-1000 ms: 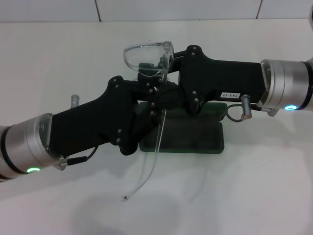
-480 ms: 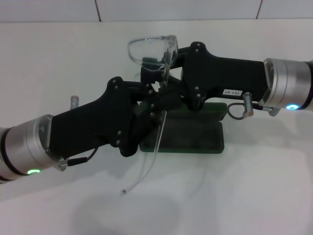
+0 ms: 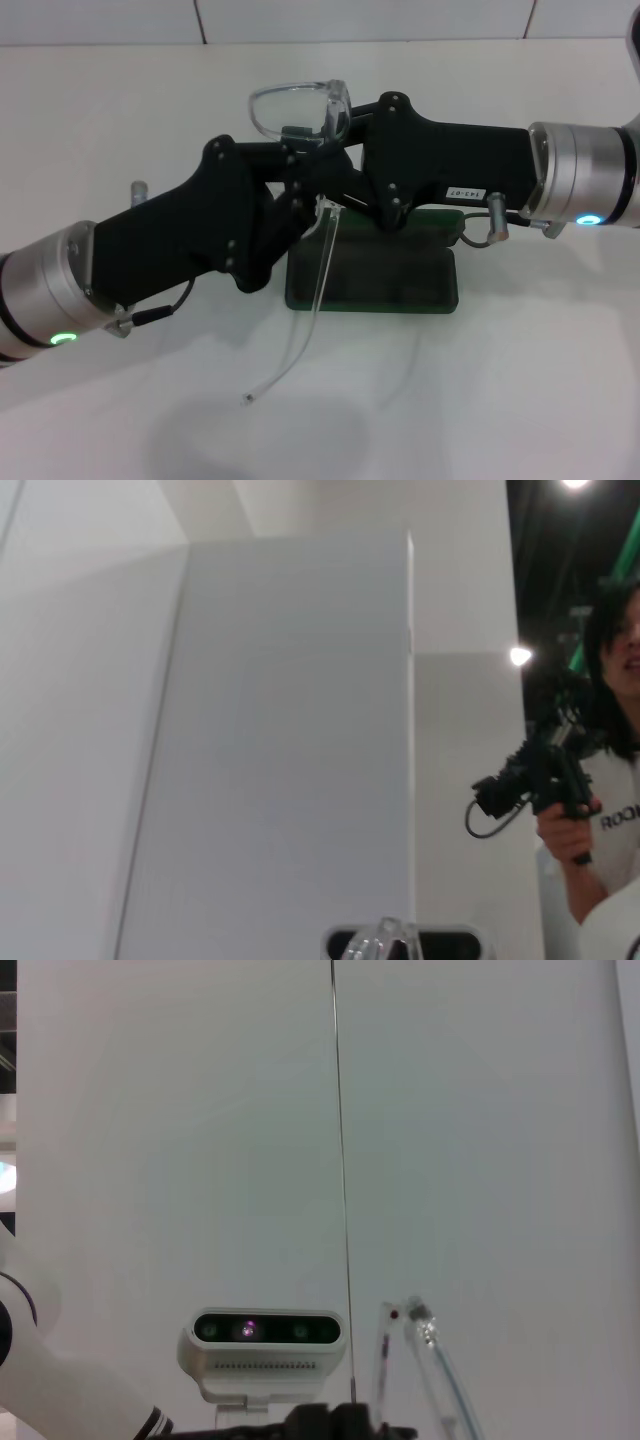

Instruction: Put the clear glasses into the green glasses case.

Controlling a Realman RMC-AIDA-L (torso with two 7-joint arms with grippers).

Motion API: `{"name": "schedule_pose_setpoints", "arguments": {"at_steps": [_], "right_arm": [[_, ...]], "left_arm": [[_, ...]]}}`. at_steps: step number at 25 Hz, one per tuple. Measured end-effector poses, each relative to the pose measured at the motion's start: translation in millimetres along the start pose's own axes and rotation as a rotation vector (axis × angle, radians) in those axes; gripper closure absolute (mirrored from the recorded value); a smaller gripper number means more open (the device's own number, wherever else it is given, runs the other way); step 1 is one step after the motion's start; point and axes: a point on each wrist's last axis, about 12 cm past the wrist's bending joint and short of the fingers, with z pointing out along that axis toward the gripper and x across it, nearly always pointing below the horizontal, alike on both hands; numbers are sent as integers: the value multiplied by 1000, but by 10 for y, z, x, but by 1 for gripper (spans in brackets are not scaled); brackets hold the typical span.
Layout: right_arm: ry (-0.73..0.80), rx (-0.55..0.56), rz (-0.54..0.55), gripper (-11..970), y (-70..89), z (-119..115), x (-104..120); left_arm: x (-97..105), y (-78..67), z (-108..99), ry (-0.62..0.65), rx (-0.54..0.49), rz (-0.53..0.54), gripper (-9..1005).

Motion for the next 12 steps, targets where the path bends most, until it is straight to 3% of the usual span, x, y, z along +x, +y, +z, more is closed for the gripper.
{"name": "schedule_pose_setpoints", "arguments": {"at_steps": [12], "right_arm": [[11,12,-5,841,-27,16,2]], "left_arm": [[-4,24,-12,-12,-33,4,946]]}}
